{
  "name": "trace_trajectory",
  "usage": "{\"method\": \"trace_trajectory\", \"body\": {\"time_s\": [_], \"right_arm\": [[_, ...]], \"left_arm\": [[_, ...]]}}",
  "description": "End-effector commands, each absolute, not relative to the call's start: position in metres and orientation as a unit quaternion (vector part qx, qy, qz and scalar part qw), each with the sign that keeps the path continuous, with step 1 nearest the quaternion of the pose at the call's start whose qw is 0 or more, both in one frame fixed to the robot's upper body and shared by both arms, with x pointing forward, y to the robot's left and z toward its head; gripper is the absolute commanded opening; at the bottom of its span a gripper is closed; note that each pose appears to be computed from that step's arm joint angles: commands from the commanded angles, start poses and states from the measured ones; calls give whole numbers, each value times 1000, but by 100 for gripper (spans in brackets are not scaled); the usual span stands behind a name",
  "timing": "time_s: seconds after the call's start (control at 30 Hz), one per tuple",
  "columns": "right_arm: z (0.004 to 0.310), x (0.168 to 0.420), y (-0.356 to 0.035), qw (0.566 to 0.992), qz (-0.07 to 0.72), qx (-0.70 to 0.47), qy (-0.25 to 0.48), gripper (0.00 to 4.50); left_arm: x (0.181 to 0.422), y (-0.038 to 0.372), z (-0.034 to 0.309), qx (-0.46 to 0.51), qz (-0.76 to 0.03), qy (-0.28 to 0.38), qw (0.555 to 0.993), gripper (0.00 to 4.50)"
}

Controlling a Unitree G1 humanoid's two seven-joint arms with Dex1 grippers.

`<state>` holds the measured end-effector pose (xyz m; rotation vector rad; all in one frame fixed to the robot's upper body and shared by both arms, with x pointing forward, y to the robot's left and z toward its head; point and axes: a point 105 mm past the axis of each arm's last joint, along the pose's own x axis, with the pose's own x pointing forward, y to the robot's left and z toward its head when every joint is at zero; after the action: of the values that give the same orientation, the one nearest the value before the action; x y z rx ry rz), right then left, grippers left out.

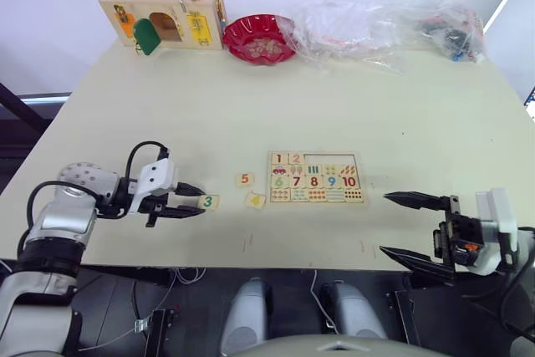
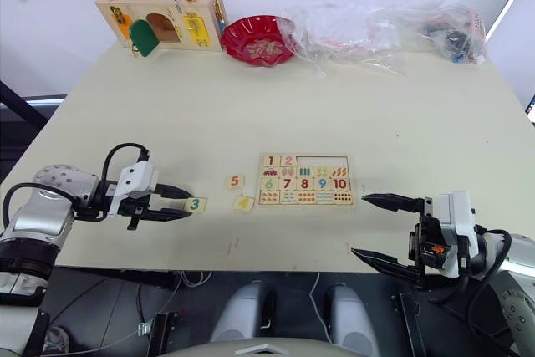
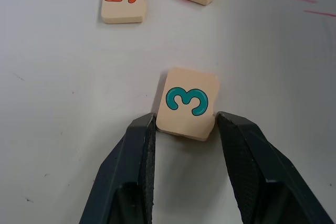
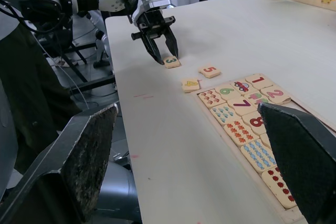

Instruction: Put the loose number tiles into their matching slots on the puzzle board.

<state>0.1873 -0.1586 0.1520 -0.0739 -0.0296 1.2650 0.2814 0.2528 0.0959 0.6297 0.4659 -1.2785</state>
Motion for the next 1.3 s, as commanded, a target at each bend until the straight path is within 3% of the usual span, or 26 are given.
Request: {"method": "trace_trajectory", "body": {"time_s": [0.03, 0.4, 0.53, 0.63, 0.8, 1.07, 1.3], "right_arm": [[159, 185, -157, 804, 593, -44, -32, 450], [159, 182, -157, 806, 589, -44, -31, 450], [158, 182, -158, 808, 586, -44, -30, 450], [157, 182, -159, 811, 582, -47, -30, 450], [164, 187, -170, 834, 548, -46, -50, 450], [185, 192, -181, 865, 489, -64, -93, 450], [182, 187, -193, 869, 480, -92, -77, 450]], "left_arm": [[281, 248, 89, 289, -591, 218, 720, 195], [282, 249, 86, 294, -604, 225, 706, 195], [282, 251, 89, 295, -603, 224, 706, 97], [284, 252, 98, 304, -600, 216, 708, 97], [286, 236, 146, 331, -597, 198, 703, 97], [292, 187, 209, 330, -599, 246, 687, 97], [327, 129, 244, 338, -587, 241, 695, 97]]}}
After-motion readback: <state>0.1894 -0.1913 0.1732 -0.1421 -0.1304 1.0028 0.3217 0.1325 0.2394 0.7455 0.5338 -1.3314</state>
